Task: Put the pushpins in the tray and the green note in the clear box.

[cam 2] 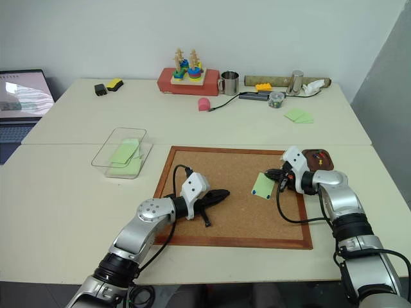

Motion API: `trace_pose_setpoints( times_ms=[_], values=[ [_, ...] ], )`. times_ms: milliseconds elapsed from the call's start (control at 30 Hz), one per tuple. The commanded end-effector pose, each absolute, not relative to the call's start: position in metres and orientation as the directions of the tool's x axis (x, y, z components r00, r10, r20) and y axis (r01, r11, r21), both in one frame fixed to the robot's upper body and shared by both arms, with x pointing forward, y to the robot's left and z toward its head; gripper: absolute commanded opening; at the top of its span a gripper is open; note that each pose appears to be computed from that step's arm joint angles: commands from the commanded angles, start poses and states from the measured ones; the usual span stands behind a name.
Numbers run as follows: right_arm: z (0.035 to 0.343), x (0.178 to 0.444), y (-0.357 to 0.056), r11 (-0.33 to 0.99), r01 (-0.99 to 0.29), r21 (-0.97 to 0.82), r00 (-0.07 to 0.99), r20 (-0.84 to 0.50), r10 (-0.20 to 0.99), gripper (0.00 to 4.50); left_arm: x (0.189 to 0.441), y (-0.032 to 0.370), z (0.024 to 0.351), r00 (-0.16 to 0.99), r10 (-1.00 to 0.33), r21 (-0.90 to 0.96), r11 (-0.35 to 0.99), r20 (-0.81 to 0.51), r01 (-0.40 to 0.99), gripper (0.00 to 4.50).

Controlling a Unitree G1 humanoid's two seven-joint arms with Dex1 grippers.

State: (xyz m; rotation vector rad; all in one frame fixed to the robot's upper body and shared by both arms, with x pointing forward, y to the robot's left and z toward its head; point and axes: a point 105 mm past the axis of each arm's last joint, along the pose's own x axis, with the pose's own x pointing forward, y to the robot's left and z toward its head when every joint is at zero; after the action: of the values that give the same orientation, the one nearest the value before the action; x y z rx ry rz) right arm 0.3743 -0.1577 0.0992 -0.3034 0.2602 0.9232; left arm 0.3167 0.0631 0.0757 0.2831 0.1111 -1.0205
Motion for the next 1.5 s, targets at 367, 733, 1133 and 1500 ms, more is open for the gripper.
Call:
trace_pose_setpoints(
  times_ms=[367,733,1133,1500],
  values=[
    [0.130,0.371,-0.150,0.523,-0.811,-0.262,0.582,-0.263,0.770,0.03,0.314,0.065,0.067,0.531,-0.810,0.185,0.498,-0.250,0.847,0.00],
    [0.137,0.368,-0.149,0.519,-0.812,-0.268,0.578,-0.244,0.778,0.03,0.313,0.064,0.064,0.524,-0.812,0.176,0.494,-0.257,0.851,0.00],
    [0.155,0.367,-0.145,0.520,-0.815,-0.255,0.570,-0.196,0.798,0.03,0.312,0.067,0.057,0.532,-0.799,0.168,0.505,-0.282,0.847,0.00],
    [0.171,0.364,-0.148,0.535,-0.813,-0.229,0.574,-0.159,0.804,0.03,0.313,0.068,0.056,0.538,-0.795,0.167,0.511,-0.281,0.843,0.00]
  ],
)
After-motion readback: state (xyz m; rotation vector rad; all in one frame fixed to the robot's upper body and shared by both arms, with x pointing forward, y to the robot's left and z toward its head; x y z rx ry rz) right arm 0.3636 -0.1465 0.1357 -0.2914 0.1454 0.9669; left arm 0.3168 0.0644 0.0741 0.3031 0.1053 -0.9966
